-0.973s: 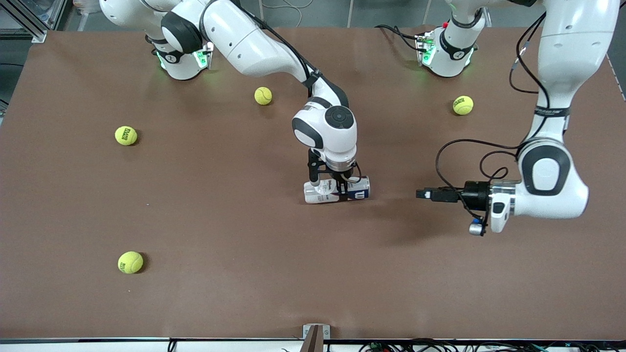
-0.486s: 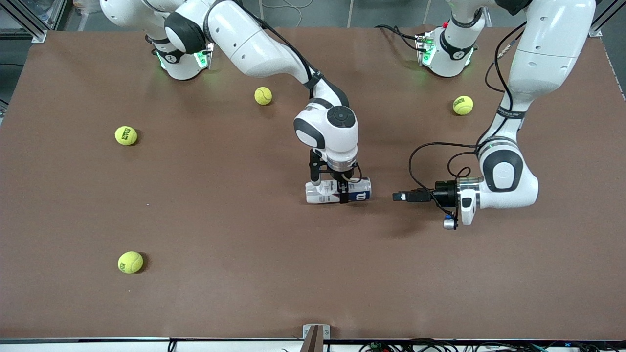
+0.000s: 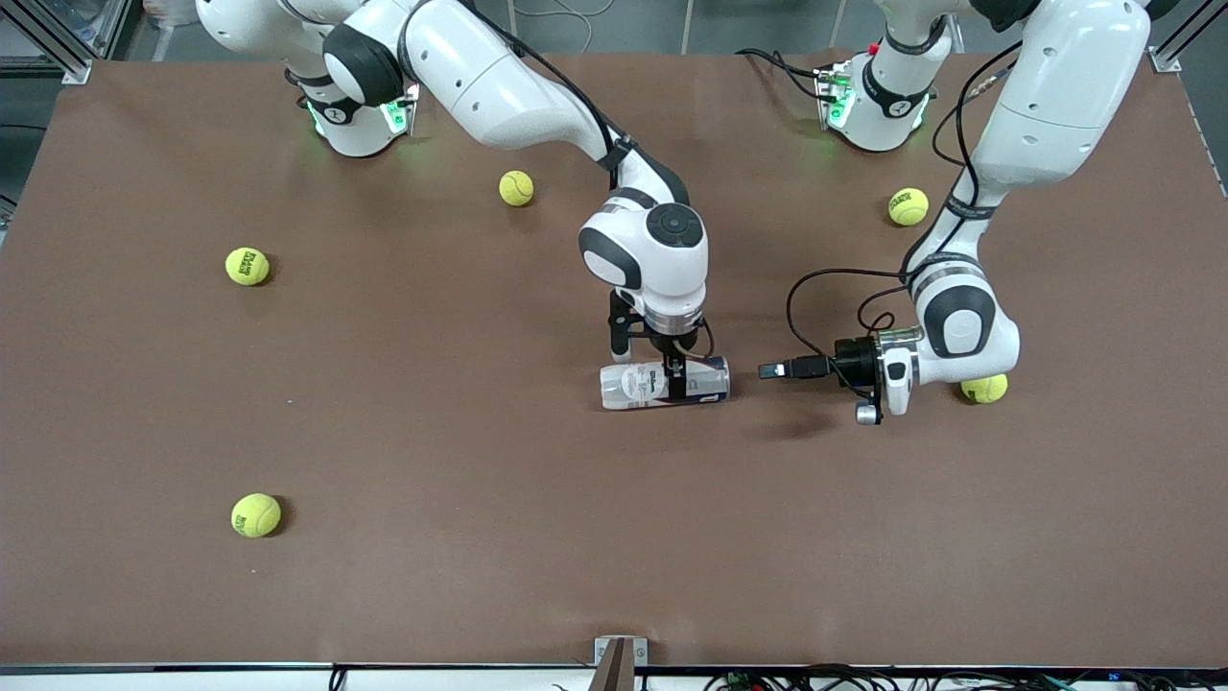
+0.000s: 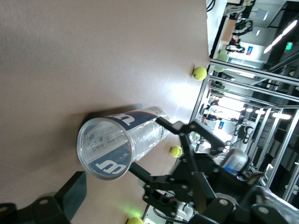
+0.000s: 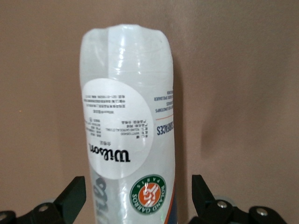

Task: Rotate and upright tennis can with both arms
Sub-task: 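Lower the can with the right gripper while the left gripper reaches its end, then grasp the can end with the left gripper while the right gripper releases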

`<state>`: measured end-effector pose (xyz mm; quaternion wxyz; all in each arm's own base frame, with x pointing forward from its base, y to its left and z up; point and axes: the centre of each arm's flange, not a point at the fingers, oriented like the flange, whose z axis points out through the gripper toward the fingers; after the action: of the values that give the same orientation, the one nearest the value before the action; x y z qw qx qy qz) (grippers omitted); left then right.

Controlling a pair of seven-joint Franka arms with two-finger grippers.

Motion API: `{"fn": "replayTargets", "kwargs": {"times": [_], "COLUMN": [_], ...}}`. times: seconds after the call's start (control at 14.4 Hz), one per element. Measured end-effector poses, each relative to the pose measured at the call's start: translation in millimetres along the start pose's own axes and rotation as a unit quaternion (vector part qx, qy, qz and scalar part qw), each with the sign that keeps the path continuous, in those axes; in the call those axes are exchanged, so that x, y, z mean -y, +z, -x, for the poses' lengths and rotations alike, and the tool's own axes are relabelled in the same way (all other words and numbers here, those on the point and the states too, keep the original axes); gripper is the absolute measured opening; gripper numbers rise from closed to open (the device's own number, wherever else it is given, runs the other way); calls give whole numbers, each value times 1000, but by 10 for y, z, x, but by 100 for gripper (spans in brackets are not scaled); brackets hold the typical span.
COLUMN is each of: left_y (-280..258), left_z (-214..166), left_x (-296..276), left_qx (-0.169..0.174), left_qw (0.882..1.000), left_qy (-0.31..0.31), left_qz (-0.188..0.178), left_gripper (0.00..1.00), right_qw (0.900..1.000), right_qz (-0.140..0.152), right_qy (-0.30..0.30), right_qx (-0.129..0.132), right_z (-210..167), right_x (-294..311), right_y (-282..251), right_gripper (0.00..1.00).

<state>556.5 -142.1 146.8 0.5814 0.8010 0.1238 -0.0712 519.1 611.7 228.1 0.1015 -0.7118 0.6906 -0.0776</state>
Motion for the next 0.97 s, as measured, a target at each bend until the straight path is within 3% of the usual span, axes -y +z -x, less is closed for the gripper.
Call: {"fn": "replayTargets", "kwargs": {"times": [0.35,0.56,0.76,0.97], "left_y": [436,539,579,632], "left_z": [131,141,93,55], "left_x": [33,59,3,-82], "left_qx": [-23,-27,-31,-38], "left_qw": [1000,999,999,999], "left_qy": [6,13,21,28], "left_qz": [13,11,9,9], "left_gripper": [100,100,98,89], "right_qw": [1000,1000,999,992], "right_qz": [-3,10,37,64], "right_qy": [8,2,-32,-105], "right_qx": [-1,-6,-5,-3], "right_z": [55,-35,-375,-910], "right_x": [182,311,639,1061], "right_y": [-535,-871,-1148,-1388], "right_gripper": [100,100,100,100]}}
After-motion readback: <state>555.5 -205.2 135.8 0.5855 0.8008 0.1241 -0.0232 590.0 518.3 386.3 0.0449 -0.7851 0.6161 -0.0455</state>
